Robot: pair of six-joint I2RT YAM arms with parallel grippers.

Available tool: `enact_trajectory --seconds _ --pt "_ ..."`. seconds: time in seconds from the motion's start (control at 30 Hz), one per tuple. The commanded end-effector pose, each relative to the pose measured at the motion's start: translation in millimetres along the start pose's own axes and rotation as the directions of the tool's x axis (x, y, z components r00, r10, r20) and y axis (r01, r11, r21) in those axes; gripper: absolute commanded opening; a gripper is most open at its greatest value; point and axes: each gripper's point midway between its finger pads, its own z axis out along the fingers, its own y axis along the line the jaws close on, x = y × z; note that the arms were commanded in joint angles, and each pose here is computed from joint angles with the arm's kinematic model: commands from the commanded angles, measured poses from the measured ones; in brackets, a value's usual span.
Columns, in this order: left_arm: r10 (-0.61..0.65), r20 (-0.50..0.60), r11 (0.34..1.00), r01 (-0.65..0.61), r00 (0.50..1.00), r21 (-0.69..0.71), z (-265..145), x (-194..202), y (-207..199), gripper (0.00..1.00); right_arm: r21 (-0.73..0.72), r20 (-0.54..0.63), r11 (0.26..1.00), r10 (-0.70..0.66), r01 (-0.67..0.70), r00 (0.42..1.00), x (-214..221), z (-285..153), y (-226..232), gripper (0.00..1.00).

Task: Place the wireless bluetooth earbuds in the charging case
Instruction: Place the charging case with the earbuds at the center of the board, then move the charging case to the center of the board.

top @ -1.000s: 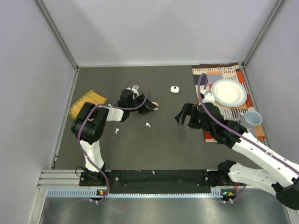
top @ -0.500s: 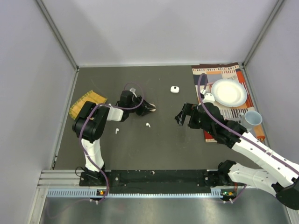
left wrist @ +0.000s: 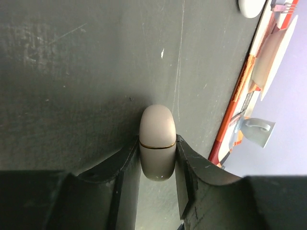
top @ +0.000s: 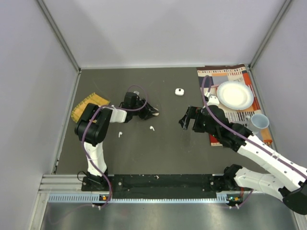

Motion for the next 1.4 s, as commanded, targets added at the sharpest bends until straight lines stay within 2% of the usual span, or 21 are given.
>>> enact_trajectory --seconds 0.0,0.03,0.07,0.17,0.4,0.57,0.77,1.0,1.13,1.17,1.2,1.23,1.3,1.37 --pt "0.053 0.026 0.998 -0.052 0.998 -0.029 -2.2 -11.8 -3.1 0.39 0.003 0.011 1.000 0.015 -0.015 1.000 -4.0 1.1 -1.2 0.99" --pt "0.059 0.031 0.997 -0.058 0.998 -0.041 -2.7 -12.3 -0.7 0.41 0.004 0.010 1.000 0.016 -0.016 1.000 -3.7 1.5 -1.3 0.99" --pt "0.061 0.036 0.997 -0.059 0.998 -0.054 -5.4 -12.2 0.7 0.53 0.005 0.009 1.000 0.016 -0.016 1.000 -3.2 1.7 -1.7 0.99" --pt "0.091 0.049 0.994 -0.088 0.995 -0.068 -9.4 -14.6 1.8 0.55 0.005 0.007 1.000 0.018 -0.018 1.000 -3.0 2.5 -1.1 0.99" --pt "0.157 0.065 0.977 -0.146 0.985 -0.153 -22.3 -17.9 11.2 0.77 0.007 -0.003 1.000 0.016 -0.016 1.000 -1.7 4.9 -0.4 0.99" --pt "0.208 0.119 0.957 -0.177 0.971 -0.229 -41.5 -25.9 15.6 0.79 0.010 -0.001 1.000 0.022 -0.022 1.000 -2.1 4.6 -0.9 0.99" --pt "0.338 0.234 0.920 -0.267 0.912 -0.288 -81.4 -43.5 1.0 0.80 0.014 -0.005 1.000 0.021 -0.021 1.000 -0.4 6.1 -1.6 0.99" --pt "0.478 0.430 0.870 -0.344 0.766 -0.353 -155.8 -66.8 -33.8 0.78 0.013 -0.010 1.000 0.018 -0.018 1.000 -1.7 7.9 0.4 0.99" --pt "0.509 0.598 0.860 -0.385 0.620 -0.333 -225.0 -73.2 -74.2 0.78 0.031 0.028 0.999 0.026 -0.027 0.999 -8.3 4.5 -3.9 0.99" --pt "0.512 0.627 0.858 -0.386 0.587 -0.340 -237.0 -75.3 -77.5 0.79 0.042 0.041 0.999 0.030 -0.032 0.999 -9.9 4.2 -6.3 0.99" --pt "0.513 0.673 0.853 -0.409 0.533 -0.325 -250.1 -78.6 -90.0 0.99 0.046 0.055 0.998 0.033 -0.036 0.998 -12.7 3.0 -7.1 0.99" --pt "0.506 0.710 0.851 -0.418 0.490 -0.318 -264.6 -76.1 -90.3 0.99 0.051 0.063 0.998 0.034 -0.037 0.997 -13.7 2.2 -8.7 0.99" --pt "0.508 0.738 0.841 -0.440 0.443 -0.315 -276.1 -73.1 -90.5 0.99 0.061 0.077 0.998 0.028 -0.033 0.997 -16.0 2.2 -11.0 0.99" --pt "0.497 0.761 0.840 -0.449 0.417 -0.303 -284.7 -67.9 -87.3 0.99 0.069 0.084 0.997 0.018 -0.024 0.996 -18.4 2.8 -12.0 0.99"
